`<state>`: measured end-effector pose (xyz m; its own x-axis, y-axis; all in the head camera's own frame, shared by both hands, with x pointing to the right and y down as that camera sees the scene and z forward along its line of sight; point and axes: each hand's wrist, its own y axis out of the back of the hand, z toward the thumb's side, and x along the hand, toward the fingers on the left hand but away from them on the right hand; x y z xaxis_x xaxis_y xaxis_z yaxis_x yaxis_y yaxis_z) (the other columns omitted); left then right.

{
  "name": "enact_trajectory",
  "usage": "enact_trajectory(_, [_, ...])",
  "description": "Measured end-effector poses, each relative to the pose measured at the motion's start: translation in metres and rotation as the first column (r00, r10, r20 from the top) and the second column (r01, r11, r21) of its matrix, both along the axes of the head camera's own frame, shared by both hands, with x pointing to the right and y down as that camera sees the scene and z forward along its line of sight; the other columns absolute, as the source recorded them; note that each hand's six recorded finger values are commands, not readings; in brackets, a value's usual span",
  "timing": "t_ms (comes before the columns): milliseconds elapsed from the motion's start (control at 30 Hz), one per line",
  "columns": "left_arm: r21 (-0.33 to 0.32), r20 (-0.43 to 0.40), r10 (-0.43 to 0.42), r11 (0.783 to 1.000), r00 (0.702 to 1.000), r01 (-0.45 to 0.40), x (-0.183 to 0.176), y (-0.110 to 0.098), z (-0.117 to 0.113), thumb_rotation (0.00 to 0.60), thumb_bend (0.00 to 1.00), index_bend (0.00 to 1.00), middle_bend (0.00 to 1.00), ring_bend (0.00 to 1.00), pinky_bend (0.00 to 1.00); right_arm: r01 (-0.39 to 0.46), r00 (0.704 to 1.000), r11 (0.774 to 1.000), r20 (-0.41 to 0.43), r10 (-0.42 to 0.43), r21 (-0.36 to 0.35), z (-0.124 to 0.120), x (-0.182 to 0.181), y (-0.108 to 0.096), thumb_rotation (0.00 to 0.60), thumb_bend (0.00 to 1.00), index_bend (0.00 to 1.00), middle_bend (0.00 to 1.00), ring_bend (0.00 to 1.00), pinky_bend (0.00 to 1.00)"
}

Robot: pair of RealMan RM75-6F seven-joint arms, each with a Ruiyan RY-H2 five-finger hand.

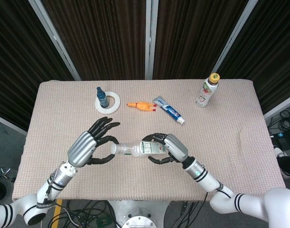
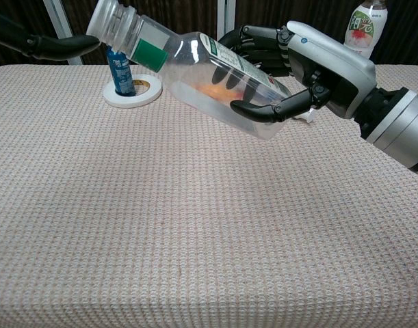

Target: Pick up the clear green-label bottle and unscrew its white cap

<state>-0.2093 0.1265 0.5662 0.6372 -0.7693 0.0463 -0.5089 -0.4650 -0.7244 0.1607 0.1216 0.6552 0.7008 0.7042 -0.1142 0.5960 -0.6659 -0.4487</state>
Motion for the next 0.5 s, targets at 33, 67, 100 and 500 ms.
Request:
enact_trajectory(33, [0.002,-0.001,-0.002,1.000,1.000,0.002,-0.001,0.000,0.000,0.600,0.34,0.48,0.10,0.01,0.02,0.000,1.000,1.000,-0.003,0.000,0.001,0.000,0.001,0.000,0.600,0.58,0.66,0.53,0.35,0.55])
enact_trajectory(67, [0.003,-0.002,-0.005,1.000,1.000,0.005,-0.001,0.000,-0.001,0.600,0.34,0.48,0.10,0.01,0.02,0.000,1.000,1.000,-0.007,0.000,0.003,0.000,0.002,0.000,0.600,0.58,0.66,0.53,0.35,0.55])
enact_trajectory(100, [0.005,-0.003,-0.008,1.000,1.000,0.008,-0.002,0.000,-0.001,0.600,0.34,0.48,0.10,0.01,0.02,0.000,1.000,1.000,-0.012,0.000,0.005,0.000,0.003,-0.001,0.600,0.58,0.66,0.53,0.35,0.55])
enact_trajectory(500, [0.025,0.223,-0.080,0.997,0.971,0.076,-0.051,-0.009,0.026,0.600,0.34,0.48,0.10,0.01,0.02,0.007,0.987,0.996,-0.162,0.007,0.084,-0.006,0.047,-0.012,0.600,0.58,0.66,0.52,0.35,0.55])
